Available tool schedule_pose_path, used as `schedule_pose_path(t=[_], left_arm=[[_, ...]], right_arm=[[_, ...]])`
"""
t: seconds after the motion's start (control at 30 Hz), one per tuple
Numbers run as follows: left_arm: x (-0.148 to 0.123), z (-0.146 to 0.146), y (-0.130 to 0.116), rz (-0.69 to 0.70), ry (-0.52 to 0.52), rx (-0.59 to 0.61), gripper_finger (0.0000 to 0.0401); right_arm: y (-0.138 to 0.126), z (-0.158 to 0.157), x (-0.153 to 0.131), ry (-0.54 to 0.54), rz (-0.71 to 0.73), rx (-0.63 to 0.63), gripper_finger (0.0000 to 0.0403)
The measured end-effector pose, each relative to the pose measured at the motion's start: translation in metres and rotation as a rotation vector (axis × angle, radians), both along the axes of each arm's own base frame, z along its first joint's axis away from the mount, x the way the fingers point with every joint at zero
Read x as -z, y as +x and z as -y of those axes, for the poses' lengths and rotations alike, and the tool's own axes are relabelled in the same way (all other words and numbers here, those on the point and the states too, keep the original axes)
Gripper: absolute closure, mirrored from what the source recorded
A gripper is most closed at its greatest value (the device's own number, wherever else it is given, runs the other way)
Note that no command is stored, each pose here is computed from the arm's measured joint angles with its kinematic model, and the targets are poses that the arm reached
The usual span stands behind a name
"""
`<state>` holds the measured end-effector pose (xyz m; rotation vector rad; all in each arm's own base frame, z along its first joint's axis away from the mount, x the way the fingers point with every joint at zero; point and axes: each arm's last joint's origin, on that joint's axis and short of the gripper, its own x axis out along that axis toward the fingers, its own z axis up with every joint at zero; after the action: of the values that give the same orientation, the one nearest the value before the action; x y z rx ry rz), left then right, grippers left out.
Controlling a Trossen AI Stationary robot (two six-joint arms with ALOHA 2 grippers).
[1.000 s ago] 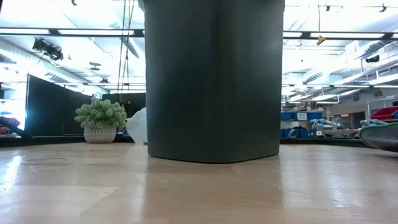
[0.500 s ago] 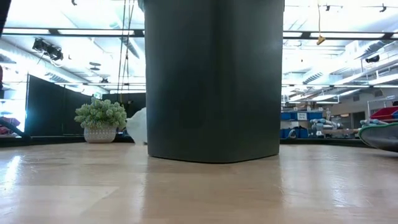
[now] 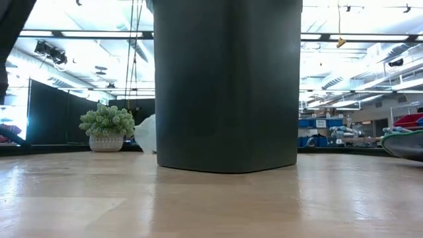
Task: Place trash/remove bag and relplace
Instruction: Insert the new blue trash bag into the trash bin
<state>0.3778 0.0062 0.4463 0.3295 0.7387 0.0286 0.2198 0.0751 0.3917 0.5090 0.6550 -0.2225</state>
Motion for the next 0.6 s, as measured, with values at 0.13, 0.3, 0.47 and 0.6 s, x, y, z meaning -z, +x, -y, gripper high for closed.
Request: schedule_pose_path(t=[0.13, 0.3, 0.47, 0.6], left_arm=[[0.017, -0.013, 0.017, -0.049, 0.049, 0.03, 0.0297], [0.033, -0.029, 0.029, -0.086, 0.017, 0.033, 0.0299], [0.031, -0.046, 0.031, -0.048, 0.045, -0.06, 0.0318], [0.025, -0.06, 0.031, 0.012, 0.035, -0.096, 0.0342]], right_arm=[[0.001, 0.003, 0.0, 0.005, 0.002, 0.018, 0.0251], [0.001, 0.004, 0.0, 0.004, 0.002, 0.017, 0.032], [0.001, 0.004, 0.0, 0.006, -0.001, 0.008, 0.0395], [0.001, 0.005, 0.0, 0.024, 0.001, 0.038, 0.0399]])
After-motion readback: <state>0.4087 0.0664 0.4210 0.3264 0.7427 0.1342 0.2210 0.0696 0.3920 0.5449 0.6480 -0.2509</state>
